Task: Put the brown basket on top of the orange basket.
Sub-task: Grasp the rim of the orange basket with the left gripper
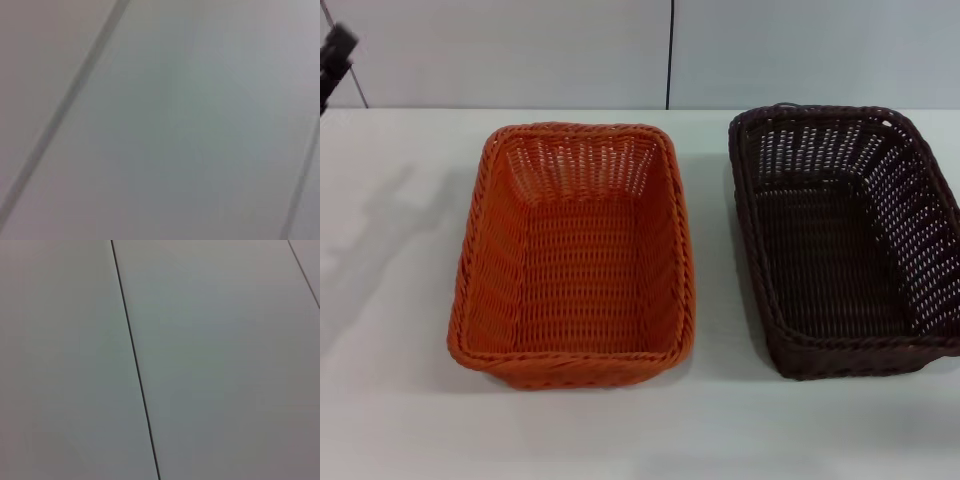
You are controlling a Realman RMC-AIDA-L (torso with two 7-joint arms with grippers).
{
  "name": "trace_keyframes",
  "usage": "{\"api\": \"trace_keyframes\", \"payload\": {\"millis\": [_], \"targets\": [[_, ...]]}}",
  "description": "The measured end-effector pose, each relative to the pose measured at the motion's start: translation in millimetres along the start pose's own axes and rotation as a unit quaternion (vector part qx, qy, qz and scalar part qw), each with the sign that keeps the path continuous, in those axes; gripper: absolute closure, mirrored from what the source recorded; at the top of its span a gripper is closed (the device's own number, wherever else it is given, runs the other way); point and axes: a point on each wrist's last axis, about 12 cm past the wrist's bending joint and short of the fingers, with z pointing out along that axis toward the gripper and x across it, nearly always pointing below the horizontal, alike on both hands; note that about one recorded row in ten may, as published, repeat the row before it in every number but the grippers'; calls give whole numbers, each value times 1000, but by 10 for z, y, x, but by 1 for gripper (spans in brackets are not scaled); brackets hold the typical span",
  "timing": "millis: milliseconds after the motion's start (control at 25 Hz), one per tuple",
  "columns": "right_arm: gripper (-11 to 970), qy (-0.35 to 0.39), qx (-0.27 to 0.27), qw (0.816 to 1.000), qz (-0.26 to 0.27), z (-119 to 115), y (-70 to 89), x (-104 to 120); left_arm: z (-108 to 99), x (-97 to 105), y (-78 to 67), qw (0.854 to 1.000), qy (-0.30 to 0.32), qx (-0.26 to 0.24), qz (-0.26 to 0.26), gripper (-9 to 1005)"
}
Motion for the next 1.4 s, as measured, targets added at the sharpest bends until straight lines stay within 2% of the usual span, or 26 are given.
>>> {"api": "trace_keyframes", "payload": {"millis": [40,80,160,240,280,320,360,400,440,480,520,640,720,760,800,840,880,920,960,1040,1320,1400], "targets": [[184,1,1,1000,0,-11,-8,1,323,-215,-49,996,61,57,-20,272],[184,2,2,1000,-1,-22,-15,2,323,-215,-49,996,61,57,-20,274],[184,4,4,1000,-2,-42,-30,4,487,-323,-90,990,111,80,-24,277],[184,6,6,1000,-2,-58,-43,6,487,-323,-90,990,111,80,-24,281],[184,6,7,1000,-3,-66,-50,7,651,-439,-154,979,175,100,-23,282],[184,7,9,1000,-3,-70,-56,7,651,-439,-154,979,175,100,-23,284],[184,7,9,1000,-4,-70,-62,6,743,-509,-231,967,225,118,-10,286],[184,7,10,1000,-4,-69,-66,6,743,-509,-231,967,225,118,-10,287],[184,8,10,1000,-5,-65,-71,6,787,-548,-281,959,256,125,0,289],[184,8,10,1000,-5,-65,-71,6,854,-629,-405,937,320,134,32,291],[185,9,11,1000,-5,-64,-73,7,877,-659,-486,925,353,134,55,293],[185,12,12,1000,-6,-46,-76,16,914,-698,-645,898,413,118,93,298],[185,16,12,1000,-6,-29,-73,23,935,-675,-738,876,457,107,112,301],[185,18,12,1000,-5,-24,-72,28,935,-675,-738,876,457,107,112,303],[185,19,12,1000,-6,-18,-71,32,944,-604,-818,851,501,103,119,305],[185,20,10,1000,-5,-2,-65,34,951,-556,-862,836,526,100,119,306],[185,20,10,1000,-5,-2,-65,34,951,-556,-862,836,526,100,119,308],[185,20,9,1000,-5,7,-60,34,967,-506,-916,822,549,94,118,310],[185,19,8,1000,-5,18,-52,34,967,-506,-916,822,549,94,118,312],[185,18,5,1000,-5,43,-44,30,1015,-475,-936,808,574,55,118,315],[185,23,4,1000,-8,84,-46,38,1030,-457,-907,808,578,30,108,327],[185,24,4,1000,-8,102,-41,43,1012,-412,-837,806,583,11,102,330]]}}
